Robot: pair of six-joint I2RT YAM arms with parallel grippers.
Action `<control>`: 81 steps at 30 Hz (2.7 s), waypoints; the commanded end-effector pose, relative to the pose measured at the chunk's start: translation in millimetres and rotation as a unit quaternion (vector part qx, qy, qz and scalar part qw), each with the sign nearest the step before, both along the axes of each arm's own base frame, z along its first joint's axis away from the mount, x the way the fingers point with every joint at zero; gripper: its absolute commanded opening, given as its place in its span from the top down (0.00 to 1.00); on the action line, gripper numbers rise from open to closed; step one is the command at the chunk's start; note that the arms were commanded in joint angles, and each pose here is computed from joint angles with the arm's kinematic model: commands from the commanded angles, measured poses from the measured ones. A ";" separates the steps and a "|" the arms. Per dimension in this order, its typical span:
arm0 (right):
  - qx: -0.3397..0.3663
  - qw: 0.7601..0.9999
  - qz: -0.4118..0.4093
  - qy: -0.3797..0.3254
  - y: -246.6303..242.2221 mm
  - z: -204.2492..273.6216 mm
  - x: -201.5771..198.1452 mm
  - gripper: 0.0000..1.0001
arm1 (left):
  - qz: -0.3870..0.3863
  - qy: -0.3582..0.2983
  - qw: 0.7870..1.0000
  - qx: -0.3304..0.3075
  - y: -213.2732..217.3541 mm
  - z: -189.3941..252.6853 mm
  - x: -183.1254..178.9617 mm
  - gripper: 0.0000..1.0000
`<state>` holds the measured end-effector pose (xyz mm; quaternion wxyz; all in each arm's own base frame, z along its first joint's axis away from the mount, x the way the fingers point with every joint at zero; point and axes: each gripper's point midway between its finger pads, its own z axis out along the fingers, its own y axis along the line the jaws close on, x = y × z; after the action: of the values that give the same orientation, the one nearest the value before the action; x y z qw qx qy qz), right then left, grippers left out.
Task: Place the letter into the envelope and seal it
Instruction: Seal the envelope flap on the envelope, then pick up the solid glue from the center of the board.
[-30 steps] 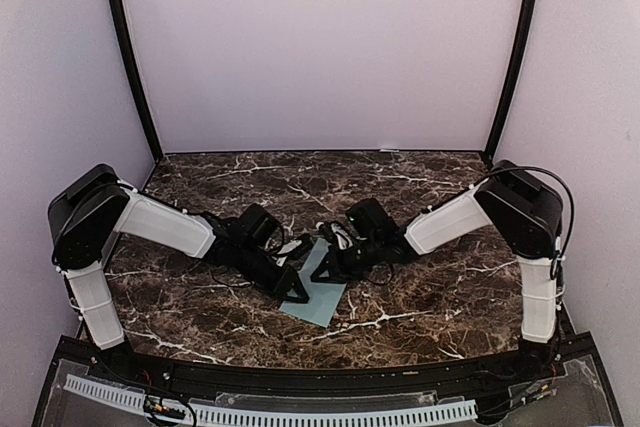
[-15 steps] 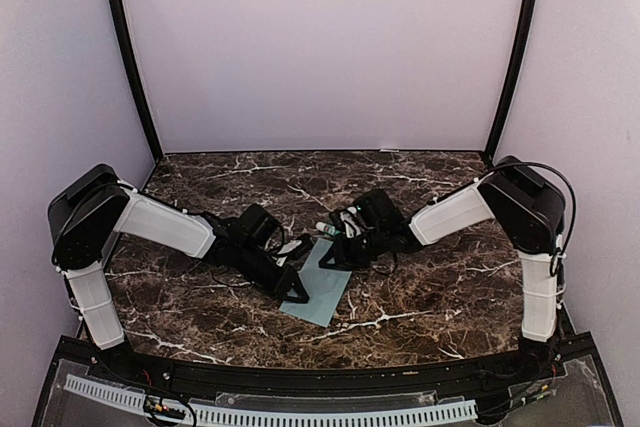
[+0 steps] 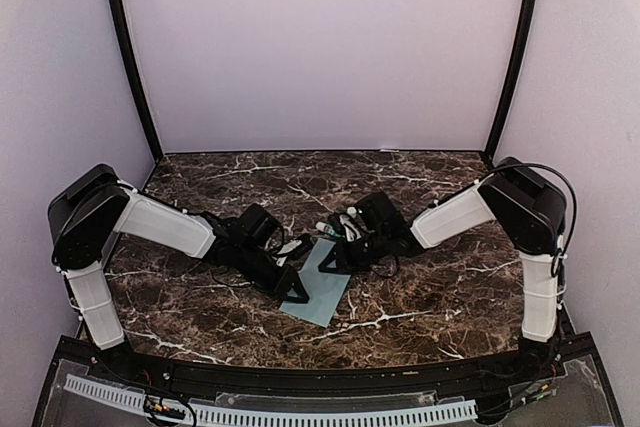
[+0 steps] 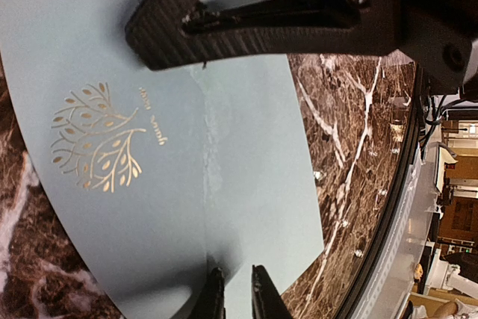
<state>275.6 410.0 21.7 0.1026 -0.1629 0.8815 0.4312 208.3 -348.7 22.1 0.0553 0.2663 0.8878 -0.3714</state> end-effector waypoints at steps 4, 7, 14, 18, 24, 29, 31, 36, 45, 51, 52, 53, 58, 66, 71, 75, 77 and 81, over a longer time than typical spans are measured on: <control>-0.011 0.998 0.053 0.038 8.1 -8.3 -48.1 1.00 | 0.008 -0.003 0.999 0.036 13.3 -9.9 -1.8 0.87; -0.005 0.997 0.063 0.046 15.1 -9.6 -56.5 1.00 | 0.007 -0.003 0.999 0.035 12.9 -9.3 -1.9 0.87; -0.014 0.996 0.073 0.043 20.6 -10.9 -61.6 1.00 | 0.007 -0.003 0.999 0.037 13.8 -9.8 -2.1 0.87; -0.026 0.998 0.049 0.035 10.2 -13.5 -44.5 1.00 | 0.007 -0.004 0.999 0.036 13.9 -9.0 -2.1 0.87; -0.053 0.998 0.011 0.020 -9.8 -23.9 -14.7 1.00 | 0.008 -0.005 0.999 0.037 14.5 -9.3 -2.1 0.87; -0.072 0.997 -0.009 0.011 -22.0 -32.4 6.6 1.00 | 0.008 -0.006 0.999 0.036 14.0 -8.8 -1.7 0.87; -0.073 0.997 -0.011 0.006 -22.5 -31.5 11.4 1.00 | 0.008 -0.005 0.999 0.037 14.3 -9.0 -1.8 0.87; -0.065 0.998 -0.003 0.004 -20.8 -26.2 9.7 1.00 | 0.009 -0.007 0.999 0.035 13.6 -8.3 -1.1 0.87; 0.018 0.997 0.039 -0.071 -6.8 59.0 8.5 1.00 | 0.011 -0.052 0.999 -0.005 -3.9 35.7 17.8 0.79; 0.022 0.989 0.026 -0.146 -23.8 124.4 20.7 0.71 | 0.021 -0.142 0.988 -0.064 -15.4 123.5 39.6 0.48; 0.015 0.988 0.018 -0.154 -29.8 128.7 24.4 0.66 | 0.029 -0.165 0.983 -0.071 -11.9 141.0 42.8 0.46; 0.007 0.987 0.009 -0.161 -36.7 131.9 28.6 0.62 | 0.032 -0.185 0.979 -0.079 -8.2 156.6 43.7 0.43; -0.035 0.980 -0.026 -0.196 -61.6 134.9 49.4 0.44 | 0.078 -0.216 0.970 -0.072 28.4 183.9 69.8 0.38; -0.129 0.962 -0.019 -0.239 -72.3 110.3 76.8 0.38 | 0.198 -0.269 0.941 -0.046 112.9 205.1 136.9 0.34; -0.155 0.958 0.007 -0.242 -64.5 91.6 89.4 0.38 | 0.264 -0.318 0.910 -0.036 157.8 216.3 160.4 0.30; -0.159 0.957 0.029 -0.242 -54.1 81.9 96.7 0.40 | 0.286 -0.327 0.900 -0.027 176.4 213.3 165.8 0.30; -0.163 0.955 0.037 -0.244 -51.2 76.7 99.9 0.40 | 0.286 -0.322 0.902 -0.029 176.9 208.5 164.3 0.30; -0.173 0.953 0.057 -0.240 -47.7 63.5 102.1 0.42 | 0.282 -0.310 0.907 -0.034 174.3 202.1 162.0 0.30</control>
<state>371.9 357.5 87.0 0.2560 -0.3011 0.8881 0.2346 372.3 -174.0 223.2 0.4329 0.0995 0.8566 -0.2627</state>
